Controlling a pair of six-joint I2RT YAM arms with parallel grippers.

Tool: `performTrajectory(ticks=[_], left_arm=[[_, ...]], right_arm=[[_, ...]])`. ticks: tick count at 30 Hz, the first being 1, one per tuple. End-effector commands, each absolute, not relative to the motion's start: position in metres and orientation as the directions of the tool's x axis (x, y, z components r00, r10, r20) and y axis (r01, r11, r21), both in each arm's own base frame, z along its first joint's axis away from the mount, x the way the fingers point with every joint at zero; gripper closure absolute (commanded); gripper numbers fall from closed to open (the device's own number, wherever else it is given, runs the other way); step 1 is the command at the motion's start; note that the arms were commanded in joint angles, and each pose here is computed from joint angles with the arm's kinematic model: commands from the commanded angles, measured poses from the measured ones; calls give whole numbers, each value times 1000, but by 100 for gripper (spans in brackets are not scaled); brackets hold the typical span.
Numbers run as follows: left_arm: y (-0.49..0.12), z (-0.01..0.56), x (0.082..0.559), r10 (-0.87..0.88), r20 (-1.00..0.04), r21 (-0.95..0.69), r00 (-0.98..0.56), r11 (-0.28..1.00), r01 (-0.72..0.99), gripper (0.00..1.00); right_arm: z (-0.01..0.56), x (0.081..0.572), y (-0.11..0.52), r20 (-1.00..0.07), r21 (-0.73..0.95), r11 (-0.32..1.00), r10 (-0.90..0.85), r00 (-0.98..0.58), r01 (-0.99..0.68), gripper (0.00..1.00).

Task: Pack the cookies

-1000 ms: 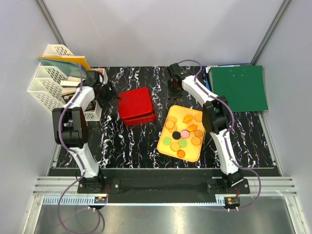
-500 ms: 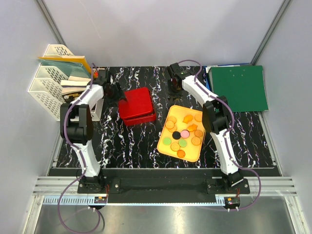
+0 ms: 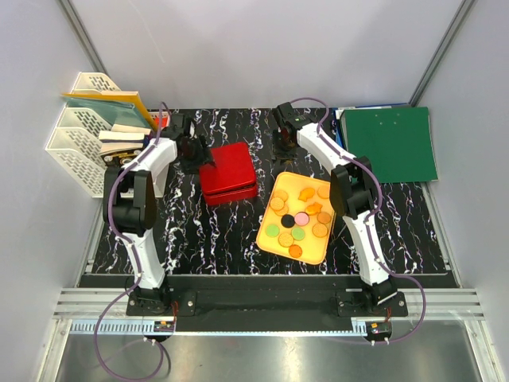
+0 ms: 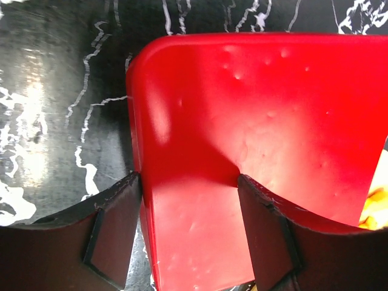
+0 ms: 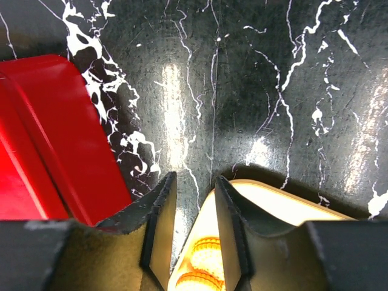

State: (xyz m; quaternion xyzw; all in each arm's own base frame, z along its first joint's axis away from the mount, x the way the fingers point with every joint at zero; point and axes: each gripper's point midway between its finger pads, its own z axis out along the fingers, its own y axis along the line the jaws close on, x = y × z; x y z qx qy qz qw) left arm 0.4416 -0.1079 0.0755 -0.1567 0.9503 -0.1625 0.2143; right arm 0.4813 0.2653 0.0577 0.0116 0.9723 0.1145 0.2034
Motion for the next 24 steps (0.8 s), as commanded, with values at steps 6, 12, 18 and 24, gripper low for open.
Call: performTrajectory(ticks=[6, 12, 18, 24], left_arm=[[-127, 103, 452, -338, -431, -420, -837, 896, -146, 34], [-128, 102, 449, -334, -427, -423, -840, 895, -142, 34], [-131, 100, 444, -321, -422, -421, -848, 897, -130, 34], [-136, 100, 439, -305, -421, -423, -854, 899, -113, 34]], right_arm=[[121, 487, 280, -480, 328, 943, 113, -870, -58, 53], [156, 484, 306, -497, 493, 862, 168, -851, -118, 48], [154, 470, 335, -446, 644, 742, 164, -880, -188, 44], [117, 457, 341, -362, 667, 725, 116, -925, -170, 45]])
